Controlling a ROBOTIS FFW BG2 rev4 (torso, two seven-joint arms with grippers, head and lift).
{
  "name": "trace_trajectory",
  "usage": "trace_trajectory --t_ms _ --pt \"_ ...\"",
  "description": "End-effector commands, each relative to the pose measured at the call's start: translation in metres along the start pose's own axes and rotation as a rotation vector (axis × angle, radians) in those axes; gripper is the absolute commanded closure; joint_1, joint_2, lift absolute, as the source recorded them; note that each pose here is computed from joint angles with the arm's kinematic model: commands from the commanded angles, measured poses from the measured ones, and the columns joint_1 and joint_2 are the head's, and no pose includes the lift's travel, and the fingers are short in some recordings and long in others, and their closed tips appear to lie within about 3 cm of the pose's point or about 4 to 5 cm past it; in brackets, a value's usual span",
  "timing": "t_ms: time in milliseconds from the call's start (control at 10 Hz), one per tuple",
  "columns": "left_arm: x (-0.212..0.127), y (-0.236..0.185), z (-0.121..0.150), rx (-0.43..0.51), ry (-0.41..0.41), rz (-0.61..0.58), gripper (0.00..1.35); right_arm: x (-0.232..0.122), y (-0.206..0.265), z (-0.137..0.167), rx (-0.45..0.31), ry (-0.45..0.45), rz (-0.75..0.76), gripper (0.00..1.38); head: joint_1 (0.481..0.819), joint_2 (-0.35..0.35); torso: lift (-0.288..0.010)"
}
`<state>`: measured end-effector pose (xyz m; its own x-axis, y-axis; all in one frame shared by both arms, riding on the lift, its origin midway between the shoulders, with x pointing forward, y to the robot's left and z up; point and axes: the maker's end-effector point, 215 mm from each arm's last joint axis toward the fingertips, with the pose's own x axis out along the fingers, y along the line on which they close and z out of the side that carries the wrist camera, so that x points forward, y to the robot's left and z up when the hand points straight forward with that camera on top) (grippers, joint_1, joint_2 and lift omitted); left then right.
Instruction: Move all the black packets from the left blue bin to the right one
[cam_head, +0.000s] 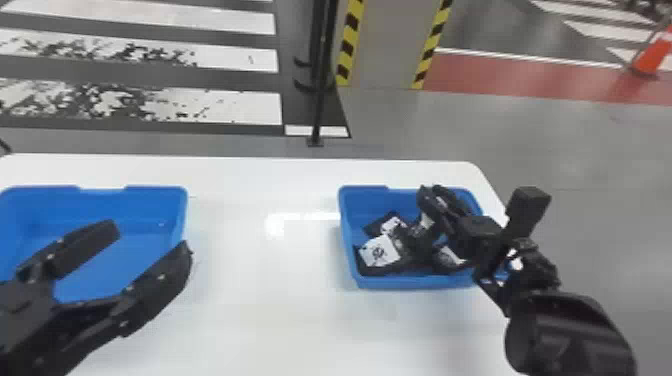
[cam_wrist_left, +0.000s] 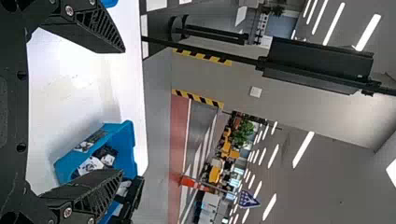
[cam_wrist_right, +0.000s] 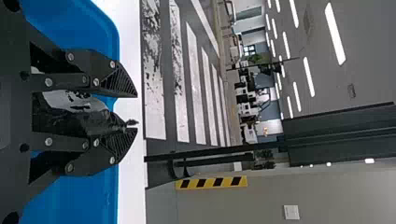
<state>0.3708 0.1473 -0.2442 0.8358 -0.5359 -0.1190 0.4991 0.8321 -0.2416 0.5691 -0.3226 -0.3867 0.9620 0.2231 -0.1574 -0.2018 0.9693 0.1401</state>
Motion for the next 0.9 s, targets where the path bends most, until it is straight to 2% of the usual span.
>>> trace_trajectory --t_ms 0,100,400,600,800 --pt "-0.007 0.003 0.005 0.012 -0.016 0.015 0.13 -0.011 -0.002 -0.003 -0.045 -0.004 -0.018 0.23 0.695 -0.205 -0.14" --pt "-0.012 0.006 0.005 0.019 -0.019 0.028 0.13 -0.029 0.005 -0.003 -0.058 -0.02 -0.036 0.12 0.695 -0.206 -0.14" --pt "-0.033 0.027 0.001 0.065 -0.017 0.101 0.14 -0.11 0.043 0.019 -0.163 -0.095 -0.078 0.11 0.695 -0.193 -0.14" --pt "-0.051 0.04 0.0 0.102 -0.022 0.148 0.14 -0.151 0.059 0.018 -0.168 -0.091 -0.087 0.11 0.695 -0.168 -0.14" --pt "-0.069 0.047 0.004 0.17 -0.038 0.183 0.14 -0.189 0.08 0.041 -0.207 -0.129 -0.089 0.11 0.695 -0.134 -0.14"
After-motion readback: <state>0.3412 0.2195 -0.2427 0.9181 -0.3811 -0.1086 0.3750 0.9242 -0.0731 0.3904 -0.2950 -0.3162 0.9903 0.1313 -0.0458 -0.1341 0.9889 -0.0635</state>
